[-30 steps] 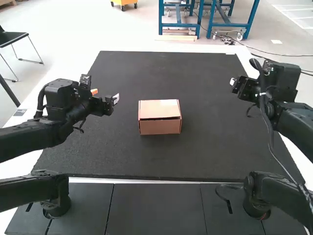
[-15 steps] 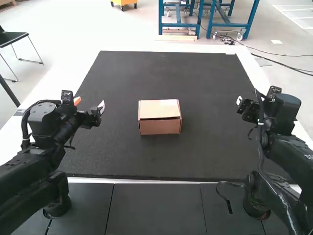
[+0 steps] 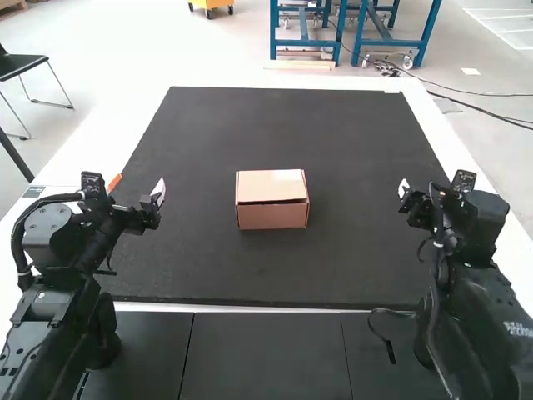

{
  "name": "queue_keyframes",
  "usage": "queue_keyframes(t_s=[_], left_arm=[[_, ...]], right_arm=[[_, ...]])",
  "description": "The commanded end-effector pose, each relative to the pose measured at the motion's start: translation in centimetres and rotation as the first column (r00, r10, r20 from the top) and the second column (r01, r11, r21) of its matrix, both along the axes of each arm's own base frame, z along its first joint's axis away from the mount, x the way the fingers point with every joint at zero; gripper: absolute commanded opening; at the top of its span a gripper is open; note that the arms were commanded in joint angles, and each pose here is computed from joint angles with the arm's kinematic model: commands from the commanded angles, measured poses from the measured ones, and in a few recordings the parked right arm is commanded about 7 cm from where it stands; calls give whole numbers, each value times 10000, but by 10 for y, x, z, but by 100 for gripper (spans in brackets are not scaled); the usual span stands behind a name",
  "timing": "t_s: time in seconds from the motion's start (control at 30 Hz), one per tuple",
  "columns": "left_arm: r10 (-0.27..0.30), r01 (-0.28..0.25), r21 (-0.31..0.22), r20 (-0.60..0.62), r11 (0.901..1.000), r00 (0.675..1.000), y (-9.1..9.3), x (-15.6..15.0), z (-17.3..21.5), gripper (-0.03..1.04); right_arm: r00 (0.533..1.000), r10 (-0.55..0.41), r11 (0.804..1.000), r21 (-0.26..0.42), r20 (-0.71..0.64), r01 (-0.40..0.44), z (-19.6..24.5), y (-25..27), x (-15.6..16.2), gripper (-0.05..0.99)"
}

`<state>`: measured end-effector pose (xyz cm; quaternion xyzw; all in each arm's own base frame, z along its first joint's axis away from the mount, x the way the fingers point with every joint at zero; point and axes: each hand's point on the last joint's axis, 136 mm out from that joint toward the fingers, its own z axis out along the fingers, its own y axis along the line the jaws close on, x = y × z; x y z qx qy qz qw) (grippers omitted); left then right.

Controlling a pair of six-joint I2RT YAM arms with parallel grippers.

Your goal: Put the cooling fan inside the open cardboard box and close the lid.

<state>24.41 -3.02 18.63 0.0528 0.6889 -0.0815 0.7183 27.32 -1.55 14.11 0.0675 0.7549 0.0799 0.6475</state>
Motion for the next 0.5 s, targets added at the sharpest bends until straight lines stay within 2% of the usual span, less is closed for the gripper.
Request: queue_keyframes(t_s=[0.0,0.13,0.23,0.33,0.43,0.47], left_arm=[[-72,72,-27,-314,10000,9995,-1,0,-9,97],[-58,56,-42,-317,10000,9995,0,-1,-9,97],[-42,41,-30,-375,10000,9993,0,-1,-11,97],[-41,40,-17,-433,10000,9991,0,0,-13,97],[-26,25,-17,-433,10000,9991,0,0,-13,97],[-26,25,-17,-433,10000,9991,0,0,-13,97]], right_arm=[[9968,4,10000,-57,802,0,18,0,-10,91],[9848,90,9997,-260,1735,-46,38,5,-29,91],[9918,-106,9999,-68,1276,115,28,-1,-27,91],[9933,-242,9995,-166,1134,263,23,-4,-29,91],[9960,-575,9943,-862,679,633,12,-14,-31,91],[9952,-692,9931,-898,695,753,12,-17,-31,91]])
